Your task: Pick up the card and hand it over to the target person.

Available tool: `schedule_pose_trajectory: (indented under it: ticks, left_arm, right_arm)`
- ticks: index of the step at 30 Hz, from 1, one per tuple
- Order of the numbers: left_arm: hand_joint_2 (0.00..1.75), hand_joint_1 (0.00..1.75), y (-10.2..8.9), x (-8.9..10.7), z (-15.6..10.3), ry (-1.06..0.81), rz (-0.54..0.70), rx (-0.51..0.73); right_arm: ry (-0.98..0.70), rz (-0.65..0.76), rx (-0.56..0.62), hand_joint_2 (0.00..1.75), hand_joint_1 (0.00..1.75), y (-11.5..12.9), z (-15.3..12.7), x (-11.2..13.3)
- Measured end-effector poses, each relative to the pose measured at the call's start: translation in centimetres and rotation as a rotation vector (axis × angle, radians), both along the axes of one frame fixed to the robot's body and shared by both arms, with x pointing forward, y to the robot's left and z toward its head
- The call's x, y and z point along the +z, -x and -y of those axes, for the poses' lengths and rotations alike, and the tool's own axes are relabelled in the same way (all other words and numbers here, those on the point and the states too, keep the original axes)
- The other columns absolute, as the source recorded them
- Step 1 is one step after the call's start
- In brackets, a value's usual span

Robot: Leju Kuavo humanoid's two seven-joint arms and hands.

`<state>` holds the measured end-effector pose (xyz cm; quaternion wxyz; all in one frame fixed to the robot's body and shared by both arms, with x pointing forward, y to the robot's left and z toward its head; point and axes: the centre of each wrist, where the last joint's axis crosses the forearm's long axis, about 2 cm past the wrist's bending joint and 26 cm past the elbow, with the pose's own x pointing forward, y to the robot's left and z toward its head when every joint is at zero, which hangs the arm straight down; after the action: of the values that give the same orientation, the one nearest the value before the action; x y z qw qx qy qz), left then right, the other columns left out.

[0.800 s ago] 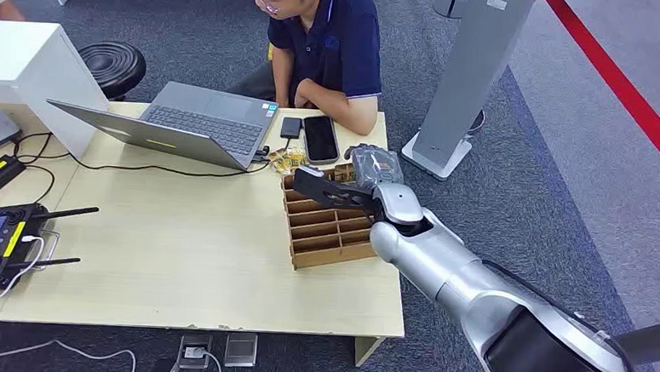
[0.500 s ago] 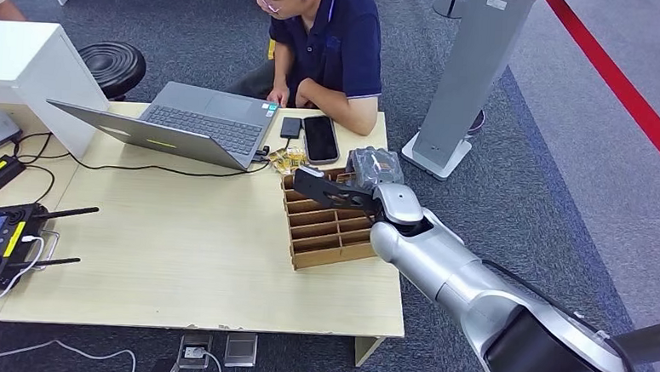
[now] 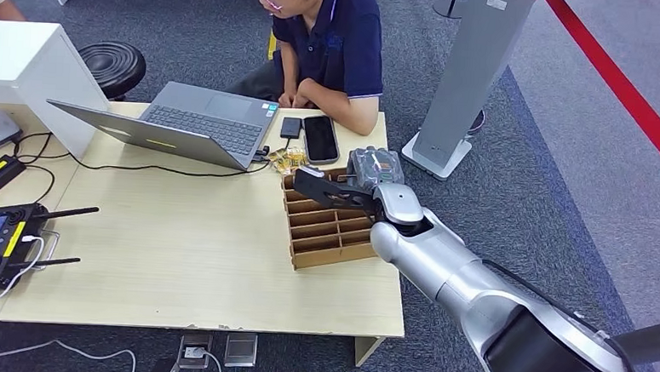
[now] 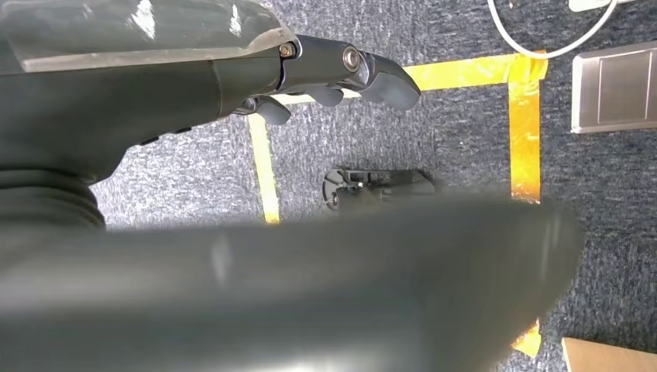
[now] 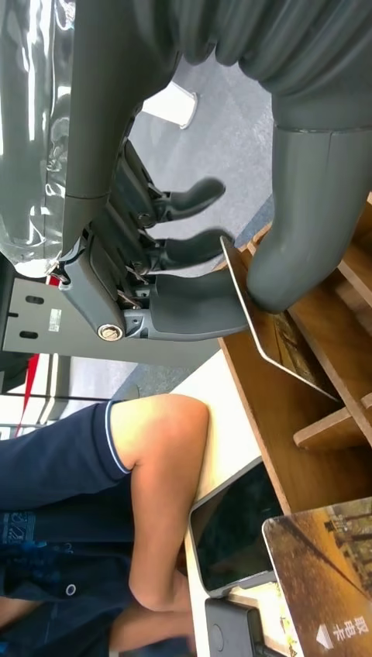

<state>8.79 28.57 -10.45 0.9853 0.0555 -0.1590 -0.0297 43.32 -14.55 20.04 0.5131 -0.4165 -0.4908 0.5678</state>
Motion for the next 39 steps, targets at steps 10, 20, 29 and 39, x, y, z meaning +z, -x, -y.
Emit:
schedule_pose_trajectory:
  ticks: [10, 20, 29, 39]
  left_arm:
    - [1.75, 0.00, 0.1, 0.0, -0.1, -0.007, -0.010, 0.033]
    - [1.75, 0.00, 0.5, -0.1, -0.5, -0.015, -0.017, 0.047]
    - [1.75, 0.00, 1.3, -0.3, -0.5, -0.011, -0.021, 0.076]
    - [1.75, 0.00, -0.1, 0.0, 0.3, -0.001, -0.012, 0.027]
  right_arm:
    - [-0.008, 0.005, 0.002, 1.75, 1.52, 0.0, -0.1, 0.2]
    - [-0.065, 0.063, 0.067, 1.75, 1.52, -0.6, -0.4, 6.4]
    - [-0.185, 0.269, 0.166, 1.75, 1.52, 2.3, -0.5, 16.4]
    - [-0.166, 0.340, 0.184, 1.75, 1.52, 2.1, -2.1, 12.8]
